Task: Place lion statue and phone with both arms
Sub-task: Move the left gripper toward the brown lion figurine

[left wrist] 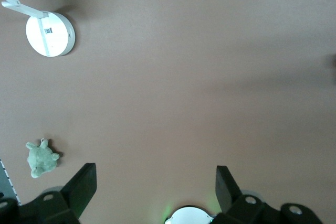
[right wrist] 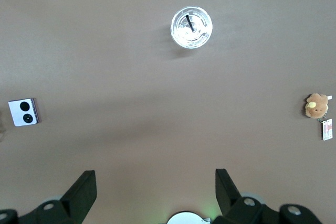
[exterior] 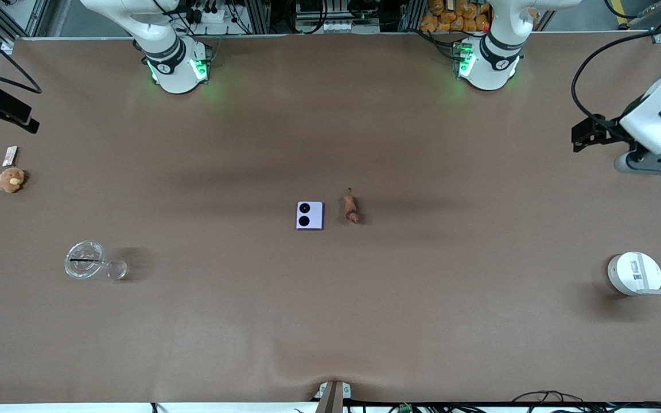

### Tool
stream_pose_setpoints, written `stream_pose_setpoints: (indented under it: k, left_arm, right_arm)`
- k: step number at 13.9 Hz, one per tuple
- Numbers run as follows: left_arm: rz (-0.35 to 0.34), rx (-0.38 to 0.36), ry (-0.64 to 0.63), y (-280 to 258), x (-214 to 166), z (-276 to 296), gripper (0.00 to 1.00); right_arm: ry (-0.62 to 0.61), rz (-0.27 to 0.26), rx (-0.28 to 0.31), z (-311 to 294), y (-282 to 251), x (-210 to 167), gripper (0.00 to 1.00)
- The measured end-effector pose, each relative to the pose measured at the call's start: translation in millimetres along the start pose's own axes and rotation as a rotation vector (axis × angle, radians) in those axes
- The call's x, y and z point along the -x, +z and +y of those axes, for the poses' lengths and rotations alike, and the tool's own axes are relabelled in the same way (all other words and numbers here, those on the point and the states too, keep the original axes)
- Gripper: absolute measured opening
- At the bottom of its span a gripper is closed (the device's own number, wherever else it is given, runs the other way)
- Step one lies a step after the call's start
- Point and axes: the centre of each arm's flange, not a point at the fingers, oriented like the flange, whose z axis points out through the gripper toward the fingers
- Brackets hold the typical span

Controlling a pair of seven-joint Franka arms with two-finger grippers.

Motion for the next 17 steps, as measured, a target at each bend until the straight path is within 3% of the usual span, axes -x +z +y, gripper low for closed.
stream_pose_setpoints:
  k: [4,8,10,14,17]
  left_arm:
    - [-0.086,0.074,-0.015,48.1,-28.0,-4.7,1.00]
    - [-0.120,0.105,-0.008,67.6,-38.6,1.5,1.00]
    - [-0.138,0.163,-0.002,78.1,-44.6,10.3,1.00]
    - [-0.114,0.190,-0.036,74.8,-53.2,23.4,1.00]
    - [-0.100,0.185,-0.019,68.0,-55.4,67.9,1.00]
  right_arm:
    - [0.003,-0.002,0.000,1.3,0.9,-0.8,1.00]
    - [0.004,-0.006,0.001,2.0,2.6,-2.1,1.00]
    - [0.005,-0.007,0.001,2.1,3.3,-2.6,1.00]
    - [0.005,-0.018,0.003,1.6,9.2,-6.8,1.00]
    - [0.005,-0.020,0.003,1.6,10.3,-7.6,1.00]
